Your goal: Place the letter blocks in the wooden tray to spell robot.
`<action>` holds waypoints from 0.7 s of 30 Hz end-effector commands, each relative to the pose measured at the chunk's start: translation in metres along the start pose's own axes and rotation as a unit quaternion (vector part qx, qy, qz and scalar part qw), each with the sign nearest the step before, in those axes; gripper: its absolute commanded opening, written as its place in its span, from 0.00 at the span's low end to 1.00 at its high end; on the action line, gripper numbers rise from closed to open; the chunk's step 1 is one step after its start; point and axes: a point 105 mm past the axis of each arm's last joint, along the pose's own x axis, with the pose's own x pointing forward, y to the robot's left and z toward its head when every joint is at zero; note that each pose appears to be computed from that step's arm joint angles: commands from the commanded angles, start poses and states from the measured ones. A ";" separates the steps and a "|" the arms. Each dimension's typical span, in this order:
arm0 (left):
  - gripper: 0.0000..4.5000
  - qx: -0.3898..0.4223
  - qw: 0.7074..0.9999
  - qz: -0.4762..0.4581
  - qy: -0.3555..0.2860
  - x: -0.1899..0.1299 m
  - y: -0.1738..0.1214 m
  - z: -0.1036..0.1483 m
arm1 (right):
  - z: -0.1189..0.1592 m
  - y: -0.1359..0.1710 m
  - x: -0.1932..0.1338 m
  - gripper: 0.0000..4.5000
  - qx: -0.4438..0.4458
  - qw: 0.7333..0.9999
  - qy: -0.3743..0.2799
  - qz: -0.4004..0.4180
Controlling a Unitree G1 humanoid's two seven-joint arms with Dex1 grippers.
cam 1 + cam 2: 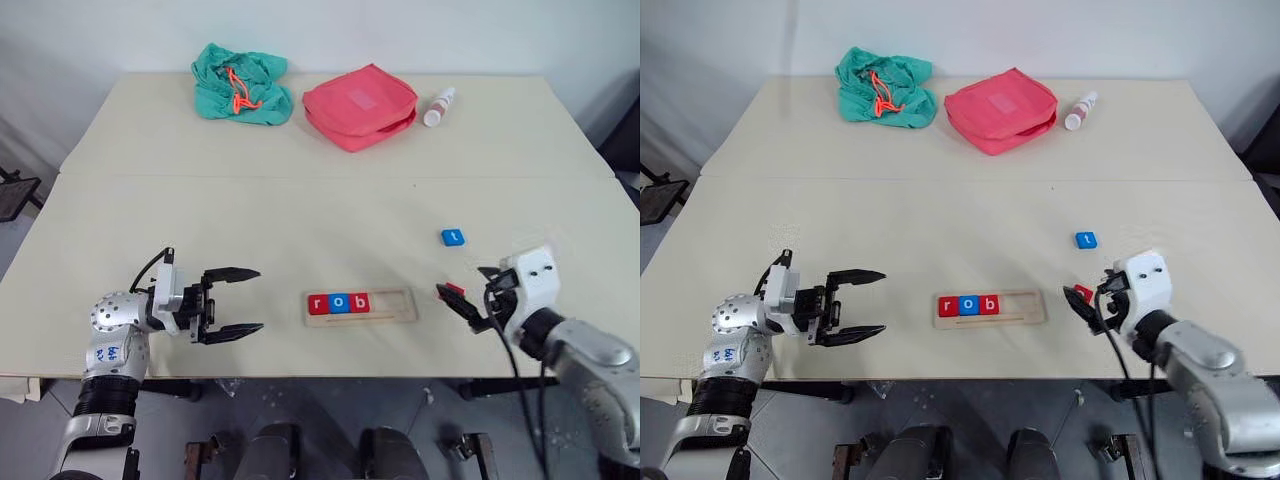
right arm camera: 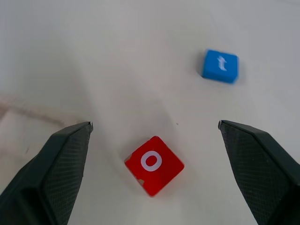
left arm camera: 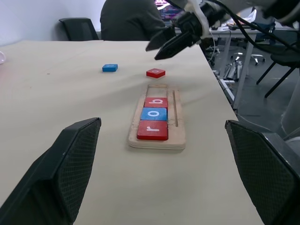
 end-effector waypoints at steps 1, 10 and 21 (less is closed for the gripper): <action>1.00 0.023 1.000 -0.013 -0.007 0.003 -0.004 0.007 | 0.003 0.003 -0.003 1.00 -0.052 0.996 0.010 0.075; 1.00 0.023 1.000 0.001 -0.009 0.002 -0.013 0.006 | -0.010 -0.014 0.001 1.00 -0.160 0.966 0.082 0.188; 1.00 0.017 0.999 0.026 -0.007 0.000 -0.025 0.006 | -0.015 -0.023 0.028 1.00 -0.188 0.950 0.110 0.223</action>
